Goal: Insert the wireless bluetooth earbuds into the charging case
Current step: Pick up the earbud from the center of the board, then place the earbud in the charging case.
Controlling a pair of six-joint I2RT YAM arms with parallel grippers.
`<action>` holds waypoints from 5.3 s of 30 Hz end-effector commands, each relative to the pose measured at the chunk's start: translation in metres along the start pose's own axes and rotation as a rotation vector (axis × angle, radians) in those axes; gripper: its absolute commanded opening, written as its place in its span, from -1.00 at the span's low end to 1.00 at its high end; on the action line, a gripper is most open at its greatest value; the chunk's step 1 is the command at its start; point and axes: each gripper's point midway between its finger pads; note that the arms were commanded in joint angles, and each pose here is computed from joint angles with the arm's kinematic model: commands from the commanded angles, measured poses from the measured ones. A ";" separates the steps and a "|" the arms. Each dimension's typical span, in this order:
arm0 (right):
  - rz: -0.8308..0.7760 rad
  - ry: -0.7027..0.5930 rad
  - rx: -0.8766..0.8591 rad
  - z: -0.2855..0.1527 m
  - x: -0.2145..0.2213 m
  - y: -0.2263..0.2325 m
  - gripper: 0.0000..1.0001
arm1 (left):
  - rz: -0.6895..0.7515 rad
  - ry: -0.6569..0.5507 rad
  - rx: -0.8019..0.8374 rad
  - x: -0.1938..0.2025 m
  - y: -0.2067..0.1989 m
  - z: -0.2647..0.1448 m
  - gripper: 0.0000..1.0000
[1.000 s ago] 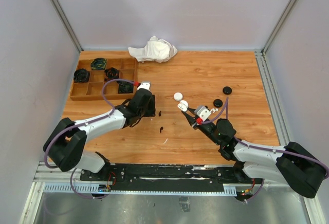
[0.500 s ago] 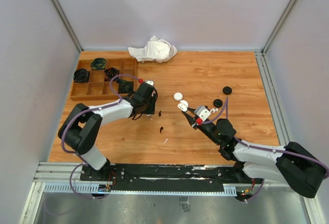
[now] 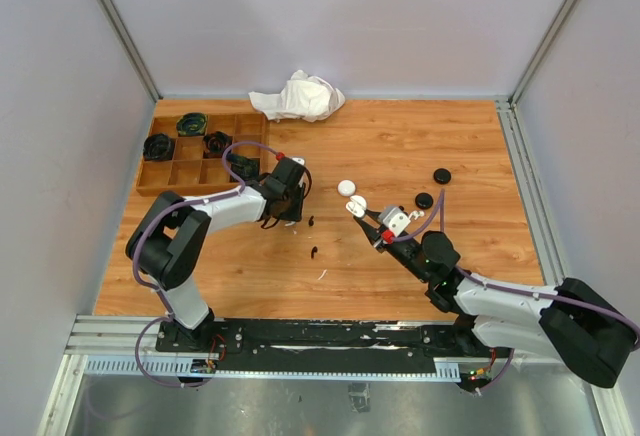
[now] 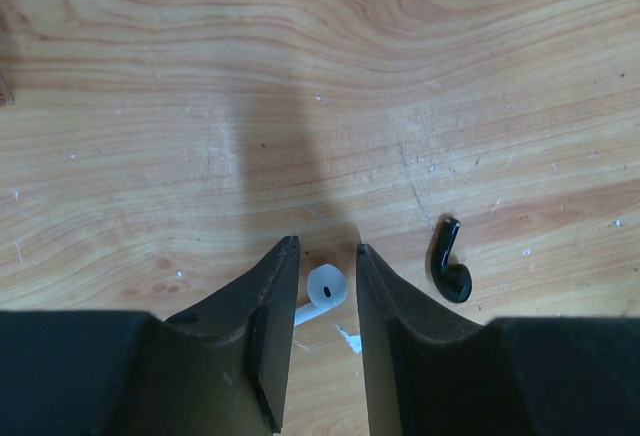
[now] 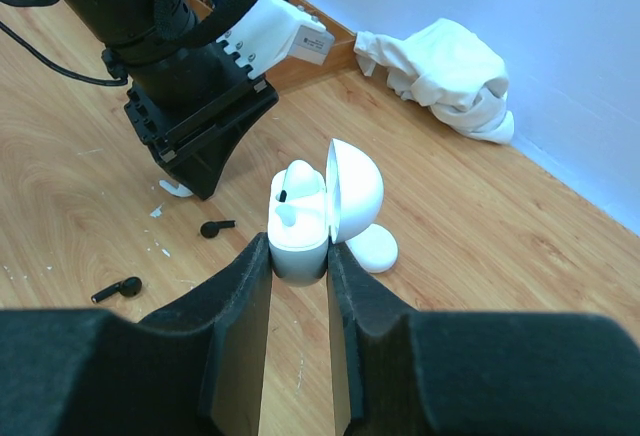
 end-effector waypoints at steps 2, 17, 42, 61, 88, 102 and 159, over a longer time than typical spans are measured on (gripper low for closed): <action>-0.006 -0.038 0.004 -0.002 -0.011 0.000 -0.77 | 0.008 0.090 -0.005 0.018 0.005 -0.004 -0.29; -0.004 -0.028 -0.006 0.000 -0.009 0.002 -0.77 | -0.021 0.130 0.083 0.027 -0.009 -0.020 -0.26; -0.005 -0.016 -0.013 0.000 -0.006 0.003 -0.77 | -0.025 0.092 0.057 0.015 -0.007 -0.032 -0.25; -0.009 -0.015 -0.010 0.000 -0.007 0.002 -0.77 | 0.016 0.122 0.025 0.010 -0.007 -0.011 -0.29; -0.023 -0.048 -0.058 0.003 -0.017 0.009 -0.78 | -0.032 -0.046 0.104 -0.016 -0.015 -0.048 -0.61; 0.003 -0.071 -0.100 0.018 -0.033 0.015 -0.75 | -0.032 -0.435 0.434 -0.062 -0.071 -0.152 -0.63; 0.192 -0.205 -0.174 0.034 -0.071 0.033 -0.77 | -0.056 -0.837 0.631 -0.079 -0.126 -0.213 -0.64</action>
Point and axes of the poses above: each gripper's point midway between its finger pads, its own z axis out along the fingers, its own y axis along the line the jaws close on, x = y × z, and after that the axes turned 2 degrees about z, right-handed
